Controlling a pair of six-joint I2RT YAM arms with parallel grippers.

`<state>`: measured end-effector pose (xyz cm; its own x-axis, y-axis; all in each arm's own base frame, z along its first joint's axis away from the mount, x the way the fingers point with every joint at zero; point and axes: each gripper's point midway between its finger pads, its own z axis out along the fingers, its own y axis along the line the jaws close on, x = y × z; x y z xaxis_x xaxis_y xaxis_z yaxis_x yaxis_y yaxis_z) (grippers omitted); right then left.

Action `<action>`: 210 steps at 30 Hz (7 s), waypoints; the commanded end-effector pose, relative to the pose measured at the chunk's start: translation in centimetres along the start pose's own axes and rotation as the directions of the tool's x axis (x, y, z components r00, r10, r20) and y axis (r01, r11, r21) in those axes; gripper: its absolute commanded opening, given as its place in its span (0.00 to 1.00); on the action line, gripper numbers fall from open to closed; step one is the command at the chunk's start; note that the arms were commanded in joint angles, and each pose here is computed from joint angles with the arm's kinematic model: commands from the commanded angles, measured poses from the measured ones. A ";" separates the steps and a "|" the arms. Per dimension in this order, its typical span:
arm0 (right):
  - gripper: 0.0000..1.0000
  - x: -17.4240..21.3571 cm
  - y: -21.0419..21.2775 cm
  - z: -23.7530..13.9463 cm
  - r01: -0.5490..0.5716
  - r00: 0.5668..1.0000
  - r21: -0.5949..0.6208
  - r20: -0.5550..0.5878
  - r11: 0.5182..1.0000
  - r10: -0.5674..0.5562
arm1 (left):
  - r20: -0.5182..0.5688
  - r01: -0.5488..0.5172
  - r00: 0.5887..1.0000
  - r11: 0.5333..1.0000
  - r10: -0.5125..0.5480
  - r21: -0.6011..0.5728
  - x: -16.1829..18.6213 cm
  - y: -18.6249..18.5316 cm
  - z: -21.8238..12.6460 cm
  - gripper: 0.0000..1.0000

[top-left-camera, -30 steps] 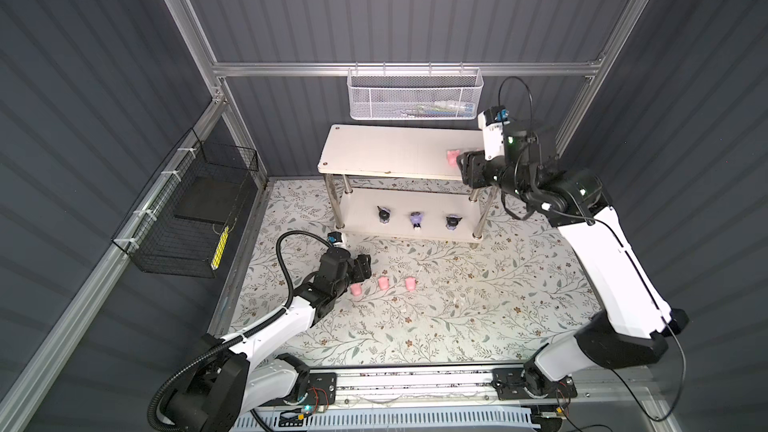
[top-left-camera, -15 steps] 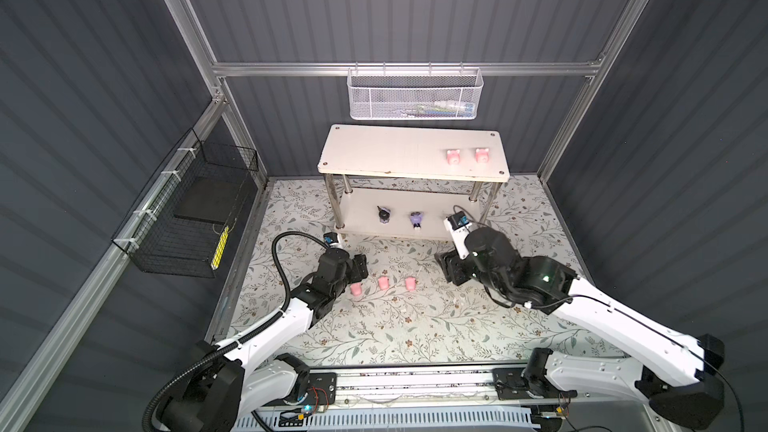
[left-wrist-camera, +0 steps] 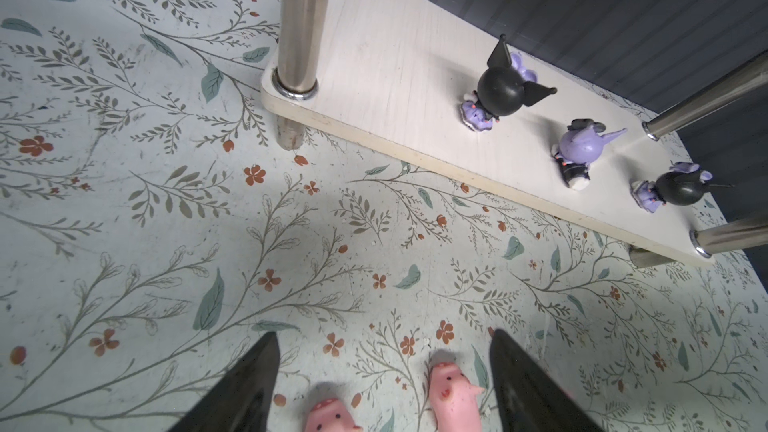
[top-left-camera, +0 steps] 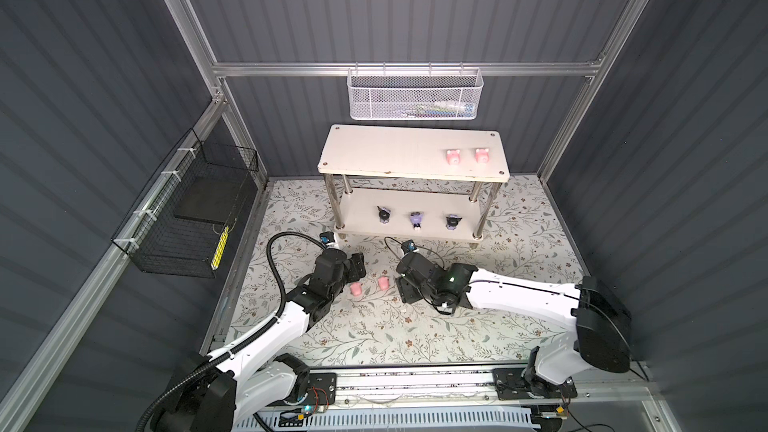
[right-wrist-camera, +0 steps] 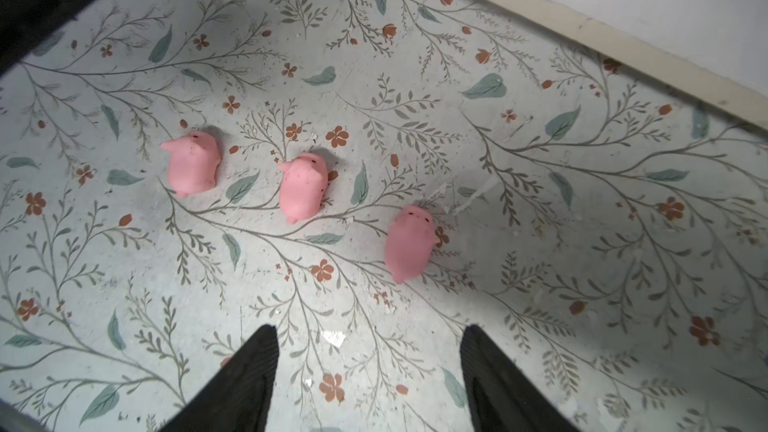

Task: Place and organize the plastic toys onto the shelf
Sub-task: 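Withdraw the right gripper from the shelf down toward the remaining pigs, then close the right gripper on the pink pig nearest it, then lift the held pig with the right gripper up over the top shelf, then lower the pig onto the top shelf beside the other pigs and open the right gripper, then withdraw the right gripper from the top shelf back over the table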

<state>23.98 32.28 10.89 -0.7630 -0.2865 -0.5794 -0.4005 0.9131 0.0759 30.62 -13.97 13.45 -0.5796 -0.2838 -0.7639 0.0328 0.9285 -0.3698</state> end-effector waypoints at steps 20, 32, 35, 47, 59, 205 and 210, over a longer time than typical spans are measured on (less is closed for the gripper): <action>0.72 3.5 -2.7 6.5 -0.159 0.966 0.109 -0.188 0.981 0.178 | -0.001 0.014 1.000 1.000 -0.014 0.000 0.1 0.2 0.1 0.80; 0.60 3.8 -2.9 8.0 -0.168 0.956 0.113 -0.222 0.979 0.190 | -0.004 0.011 1.000 1.000 -0.011 -0.007 0.3 0.3 0.3 0.80; 0.52 3.8 -2.9 8.2 -0.161 0.954 0.122 -0.234 0.979 0.186 | -0.005 0.010 1.000 1.000 -0.010 -0.006 0.3 0.3 0.3 0.80; 0.33 3.3 -3.4 6.9 -0.160 0.958 0.142 -0.215 0.977 0.188 | -0.002 0.011 1.000 1.000 -0.011 -0.008 0.4 0.5 0.2 0.80; 0.33 -0.6 -2.4 -1.5 -0.109 0.984 0.103 -0.130 0.989 0.122 | 0.006 0.005 1.000 1.000 -0.005 -0.014 0.1 0.5 -0.1 0.80; 0.64 -30.8 -4.6 -13.7 -0.084 0.902 -0.089 0.417 0.993 0.113 | -0.040 0.016 0.999 1.000 -0.017 -0.018 2.4 1.3 1.1 0.80; 0.64 -30.9 -4.4 -13.7 -0.082 0.900 -0.094 0.420 0.992 0.114 | -0.041 0.016 0.999 1.000 -0.017 -0.017 2.5 1.3 1.1 0.80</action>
<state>42.12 32.71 39.25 -0.5295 -0.0416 -0.8473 -0.3770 0.9063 0.1911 30.20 -13.97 10.52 -0.6175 -0.2771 -0.7361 0.0169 0.9310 -0.3646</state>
